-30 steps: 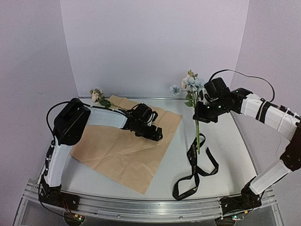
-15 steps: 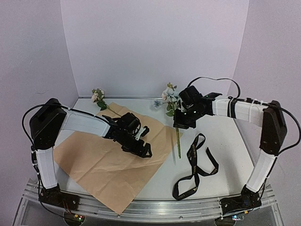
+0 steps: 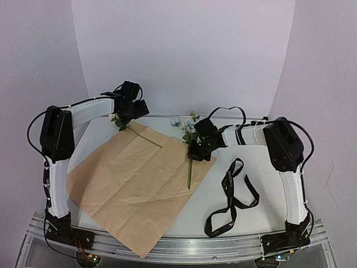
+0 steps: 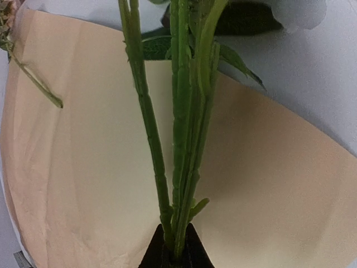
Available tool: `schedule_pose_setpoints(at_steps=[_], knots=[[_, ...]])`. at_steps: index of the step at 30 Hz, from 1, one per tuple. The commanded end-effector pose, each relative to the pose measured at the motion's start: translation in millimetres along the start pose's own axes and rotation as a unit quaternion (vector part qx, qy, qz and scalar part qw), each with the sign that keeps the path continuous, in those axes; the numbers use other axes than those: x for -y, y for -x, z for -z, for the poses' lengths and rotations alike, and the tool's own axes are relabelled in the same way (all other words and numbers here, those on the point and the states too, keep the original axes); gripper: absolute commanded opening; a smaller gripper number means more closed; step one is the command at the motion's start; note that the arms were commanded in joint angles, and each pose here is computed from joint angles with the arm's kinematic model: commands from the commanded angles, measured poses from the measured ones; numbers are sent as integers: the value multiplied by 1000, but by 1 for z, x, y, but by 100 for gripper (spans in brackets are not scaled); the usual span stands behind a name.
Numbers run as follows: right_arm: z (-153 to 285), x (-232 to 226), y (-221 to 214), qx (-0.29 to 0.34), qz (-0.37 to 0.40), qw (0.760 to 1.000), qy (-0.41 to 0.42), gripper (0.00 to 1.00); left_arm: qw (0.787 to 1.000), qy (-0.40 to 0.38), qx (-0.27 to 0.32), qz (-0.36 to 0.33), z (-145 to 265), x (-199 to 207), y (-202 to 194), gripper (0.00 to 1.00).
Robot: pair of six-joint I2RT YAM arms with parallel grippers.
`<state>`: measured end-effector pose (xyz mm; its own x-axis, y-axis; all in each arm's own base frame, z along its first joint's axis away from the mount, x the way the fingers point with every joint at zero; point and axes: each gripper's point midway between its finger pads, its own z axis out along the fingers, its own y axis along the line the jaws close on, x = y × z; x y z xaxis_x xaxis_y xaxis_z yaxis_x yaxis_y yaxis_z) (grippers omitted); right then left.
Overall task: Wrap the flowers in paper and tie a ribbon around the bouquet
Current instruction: Adjust the flattened wrapping paper at the center of the board, then pick up the fake flower from the corner of the board.
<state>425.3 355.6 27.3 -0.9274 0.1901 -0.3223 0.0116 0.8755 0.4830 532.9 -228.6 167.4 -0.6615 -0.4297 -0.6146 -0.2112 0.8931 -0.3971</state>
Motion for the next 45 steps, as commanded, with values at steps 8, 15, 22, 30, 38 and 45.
schedule_pose_setpoints(at_steps=[8, 15, 22, 30, 38, 45], knots=[[2, 19, -6, -11, -45, 999, 5, 0, 982, 179, 50, 35, -121, -111, 47, 81], [-4, 36, -5, -25, -72, 997, 1, 0, 986, 158, 47, 9, -149, -110, 36, 59], [6, 65, 2, -20, -93, 995, -23, 0, 992, 112, 54, -18, -144, -90, 46, 14], [21, 88, -3, -18, -93, 994, -48, 0, 994, 83, 72, -8, -105, -70, 68, 0], [19, 91, -2, -21, -87, 995, -53, 0, 996, 19, 49, -73, -56, -27, 53, 0], [22, 90, 0, -21, -79, 995, -60, 0, 985, -41, 20, -164, -10, 13, -5, 0]])
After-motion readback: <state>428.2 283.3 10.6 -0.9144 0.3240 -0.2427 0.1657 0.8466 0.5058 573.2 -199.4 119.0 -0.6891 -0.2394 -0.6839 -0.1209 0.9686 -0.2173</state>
